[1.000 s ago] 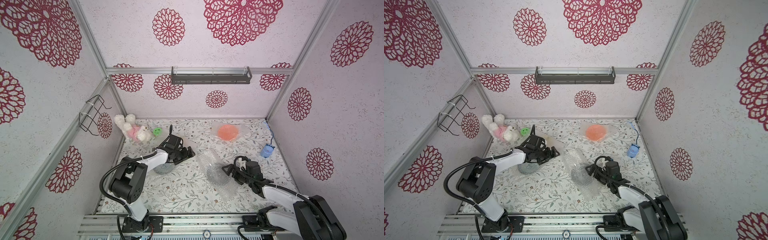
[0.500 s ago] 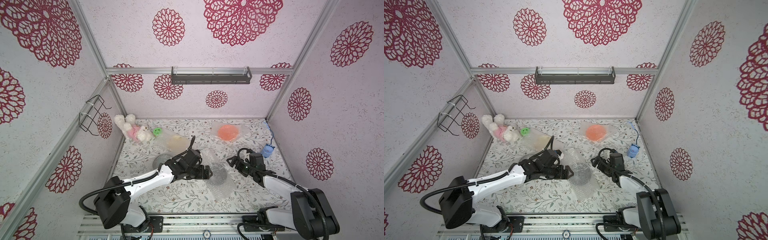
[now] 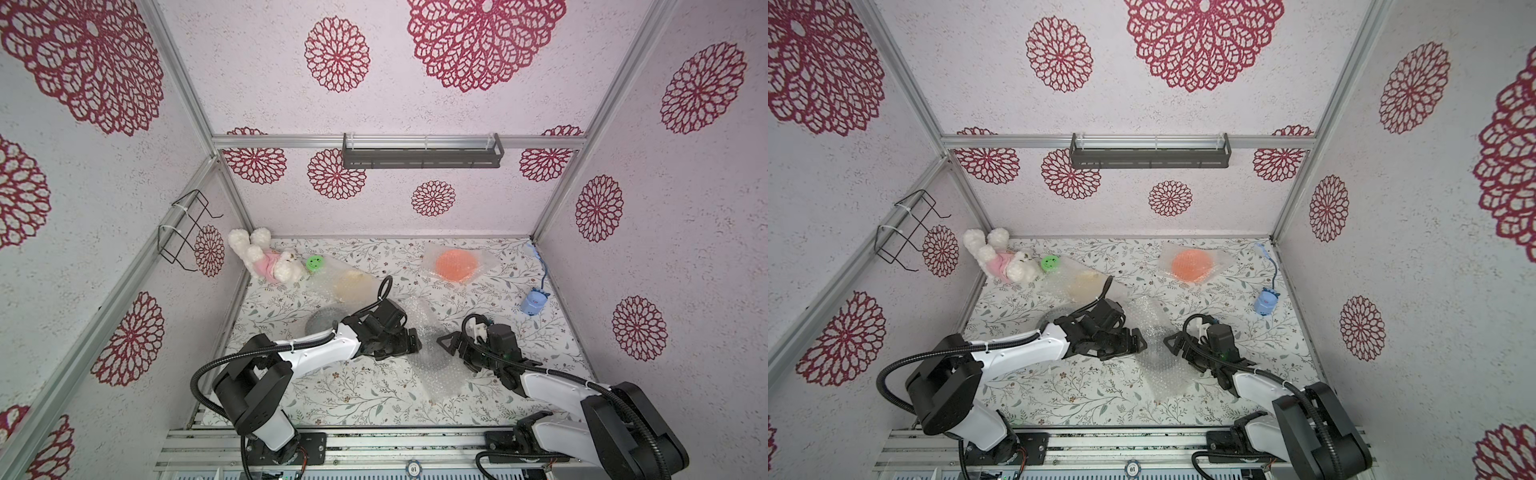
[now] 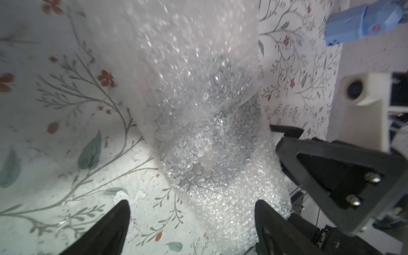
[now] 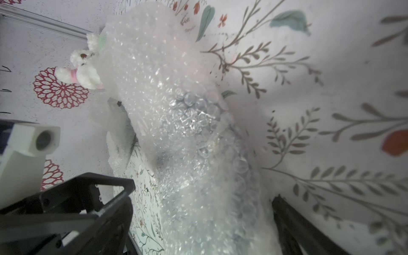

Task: Unpack dinner plates from bubble wrap
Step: Unwrap the bubble wrap at the center of the board.

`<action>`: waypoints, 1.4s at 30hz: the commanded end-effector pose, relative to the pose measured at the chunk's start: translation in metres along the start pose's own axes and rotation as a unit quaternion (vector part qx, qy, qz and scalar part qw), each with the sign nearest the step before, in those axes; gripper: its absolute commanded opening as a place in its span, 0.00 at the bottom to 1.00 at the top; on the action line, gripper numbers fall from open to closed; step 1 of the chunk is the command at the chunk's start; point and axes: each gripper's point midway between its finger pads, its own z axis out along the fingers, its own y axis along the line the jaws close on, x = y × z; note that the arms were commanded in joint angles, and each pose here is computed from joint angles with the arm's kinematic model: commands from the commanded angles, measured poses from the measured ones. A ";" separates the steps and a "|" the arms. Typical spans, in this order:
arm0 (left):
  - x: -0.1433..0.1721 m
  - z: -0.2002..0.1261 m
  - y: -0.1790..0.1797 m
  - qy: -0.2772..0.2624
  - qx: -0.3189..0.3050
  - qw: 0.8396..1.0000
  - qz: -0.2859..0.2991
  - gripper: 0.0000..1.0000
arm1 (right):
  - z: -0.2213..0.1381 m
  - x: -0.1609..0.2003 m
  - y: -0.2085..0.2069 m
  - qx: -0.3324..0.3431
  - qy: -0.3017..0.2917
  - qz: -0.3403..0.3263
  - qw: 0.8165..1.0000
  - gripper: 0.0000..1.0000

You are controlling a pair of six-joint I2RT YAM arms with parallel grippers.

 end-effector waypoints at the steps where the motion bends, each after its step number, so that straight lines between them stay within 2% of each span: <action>1: -0.024 -0.030 0.006 -0.048 0.000 0.999 -0.011 0.93 | 0.004 0.007 0.026 -0.044 0.000 0.016 0.999 0.99; 8: -0.046 -0.071 0.032 -0.097 -0.012 0.995 -0.032 0.97 | 0.028 0.035 0.076 -0.085 0.041 -0.031 0.995 0.99; 12: -0.044 -0.080 0.032 -0.088 -0.019 0.996 -0.014 0.97 | 0.028 0.017 0.046 -0.027 0.026 -0.033 0.999 0.99; 16: -0.027 -0.066 0.018 -0.051 0.027 0.998 -0.003 0.87 | 0.021 0.000 0.023 0.025 0.018 -0.050 0.998 0.99; 20: -0.003 -0.043 0.002 -0.012 0.024 0.999 0.036 0.76 | 0.015 -0.010 0.016 0.031 0.016 -0.055 0.998 0.96; 23: 0.017 -0.022 -0.006 0.020 0.026 0.998 0.048 0.64 | 0.015 -0.014 0.017 0.025 0.017 -0.059 0.998 0.91; 27: 0.044 0.005 0.001 0.060 0.019 0.997 0.038 0.46 | 0.020 -0.013 0.021 0.011 0.030 -0.065 0.997 0.81; 34: 0.066 0.027 0.026 0.087 -0.019 0.996 0.027 0.39 | 0.032 -0.009 0.023 -0.006 0.051 -0.064 0.997 0.72; 42: 0.077 0.043 0.052 0.100 -0.051 0.994 0.012 0.39 | 0.049 -0.002 0.031 -0.019 0.073 -0.070 0.995 0.72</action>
